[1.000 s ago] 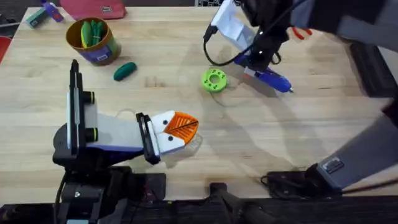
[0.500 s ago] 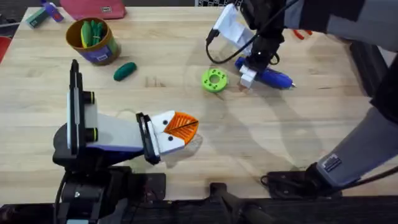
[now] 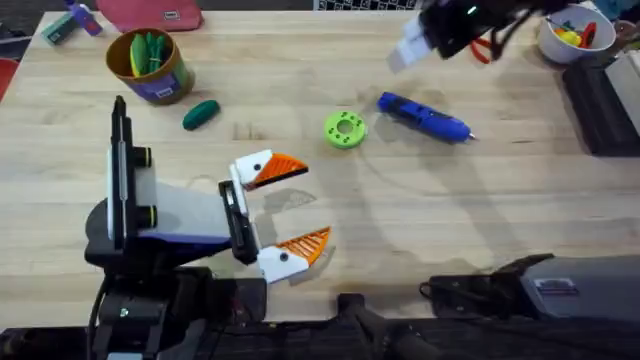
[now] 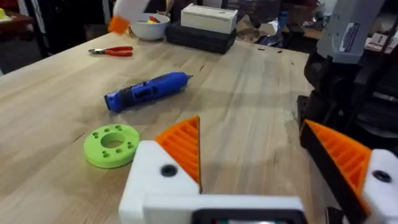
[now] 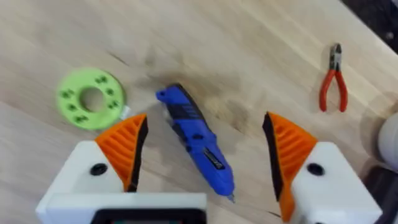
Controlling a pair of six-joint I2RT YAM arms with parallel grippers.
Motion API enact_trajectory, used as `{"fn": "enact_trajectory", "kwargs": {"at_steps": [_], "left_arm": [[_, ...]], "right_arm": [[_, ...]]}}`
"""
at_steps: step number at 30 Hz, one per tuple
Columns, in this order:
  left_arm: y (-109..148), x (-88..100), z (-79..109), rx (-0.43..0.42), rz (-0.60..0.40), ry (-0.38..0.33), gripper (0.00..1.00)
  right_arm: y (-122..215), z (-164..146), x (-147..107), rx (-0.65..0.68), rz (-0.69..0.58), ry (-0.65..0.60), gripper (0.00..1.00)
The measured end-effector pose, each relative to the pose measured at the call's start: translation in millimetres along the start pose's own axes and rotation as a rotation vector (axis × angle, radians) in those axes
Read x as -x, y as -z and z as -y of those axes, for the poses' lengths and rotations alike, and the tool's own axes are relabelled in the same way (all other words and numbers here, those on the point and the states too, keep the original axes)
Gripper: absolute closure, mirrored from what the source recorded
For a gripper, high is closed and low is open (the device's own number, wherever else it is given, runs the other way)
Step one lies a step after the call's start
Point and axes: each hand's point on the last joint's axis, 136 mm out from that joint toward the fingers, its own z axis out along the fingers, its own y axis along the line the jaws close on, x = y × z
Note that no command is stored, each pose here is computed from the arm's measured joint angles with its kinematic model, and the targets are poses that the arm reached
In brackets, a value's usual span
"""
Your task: Pick up the gripper from the table and insert it into the empty holder that is missing its gripper. Then pick up a screw, insert it into the mounting hole, and use the screwdriver to tighten it. Finally, clean up the table by picking up the vegetable and placing it into the bucket.
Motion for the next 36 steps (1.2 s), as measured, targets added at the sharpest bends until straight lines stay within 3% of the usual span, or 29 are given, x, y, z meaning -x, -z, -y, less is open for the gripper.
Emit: {"fn": "enact_trajectory", "kwargs": {"at_steps": [7,12,15,19,23,24,25,31,36], "left_arm": [[0.6,2.2,-14.9,0.086,0.007,0.053,0.015],[5.8,7.7,-34.4,0.221,0.002,0.100,0.016],[14.9,13.0,-45.1,0.330,-0.051,0.186,0.016],[28.9,29.0,-53.2,0.453,-0.151,0.248,0.015],[44.8,62.8,-67.1,0.577,-0.282,0.262,0.015],[56.8,86.2,-84.5,0.670,-0.381,0.281,0.015],[59.8,91.6,-90.8,0.695,-0.409,0.288,0.015],[72.6,106.0,-134.6,0.802,-0.595,0.334,0.015],[79.0,111.9,-158.9,0.852,-0.682,0.336,0.016]], "right_arm": [[61.5,-7.4,-2.0,0.068,0.102,-0.154,0.009],[90.9,-15.3,-11.2,0.120,0.130,-0.221,0.007],[101.3,-19.0,-15.0,0.144,0.141,-0.258,0.009],[99.6,-26.9,-17.6,0.185,0.149,-0.297,0.008],[85.6,-39.2,-22.6,0.240,0.138,-0.335,0.008],[71.3,-47.3,-31.4,0.262,0.123,-0.360,0.009],[66.8,-49.3,-34.9,0.266,0.118,-0.369,0.009],[44.7,-60.6,-57.5,0.284,0.083,-0.411,0.009],[38.8,-63.4,-64.9,0.286,0.060,-0.423,0.007]]}}
